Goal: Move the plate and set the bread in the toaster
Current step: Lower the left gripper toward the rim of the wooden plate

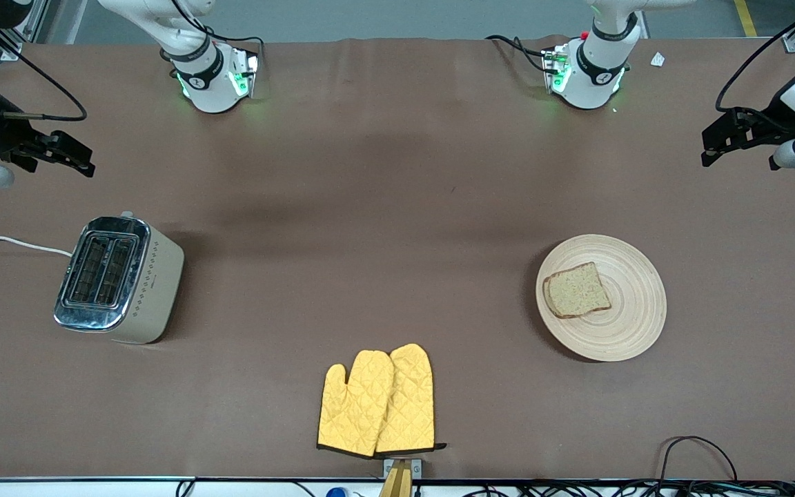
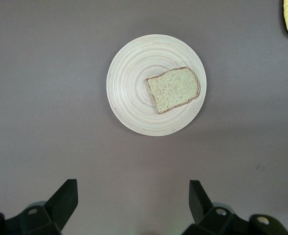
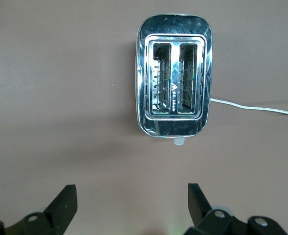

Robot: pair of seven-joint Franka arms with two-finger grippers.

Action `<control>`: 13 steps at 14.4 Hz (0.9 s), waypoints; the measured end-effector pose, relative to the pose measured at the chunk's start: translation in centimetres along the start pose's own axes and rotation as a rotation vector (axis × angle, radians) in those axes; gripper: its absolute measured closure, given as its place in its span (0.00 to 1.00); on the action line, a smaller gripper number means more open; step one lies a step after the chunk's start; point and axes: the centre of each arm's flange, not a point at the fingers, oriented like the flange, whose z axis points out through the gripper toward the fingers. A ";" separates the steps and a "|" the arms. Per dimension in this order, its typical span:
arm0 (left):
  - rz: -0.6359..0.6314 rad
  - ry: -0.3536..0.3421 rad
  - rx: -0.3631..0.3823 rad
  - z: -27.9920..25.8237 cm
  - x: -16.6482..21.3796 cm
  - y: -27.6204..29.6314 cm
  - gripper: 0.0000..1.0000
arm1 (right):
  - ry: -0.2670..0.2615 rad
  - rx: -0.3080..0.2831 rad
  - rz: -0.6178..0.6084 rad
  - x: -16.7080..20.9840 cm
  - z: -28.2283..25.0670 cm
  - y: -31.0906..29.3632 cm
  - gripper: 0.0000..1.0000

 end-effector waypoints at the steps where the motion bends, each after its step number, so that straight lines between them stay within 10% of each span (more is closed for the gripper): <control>1: 0.000 0.000 0.000 0.0 0.0 0.0 0.00 | 0.000 0.000 0.000 0.0 0.0 0.0 0.00; 8: -0.033 -0.007 -0.003 0.4 0.3 -1.8 0.00 | 0.000 0.000 0.000 0.0 0.0 0.0 0.00; 13: -0.165 -0.071 -0.142 7.0 4.2 -8.5 0.00 | 0.000 0.000 0.001 0.0 0.0 0.0 0.00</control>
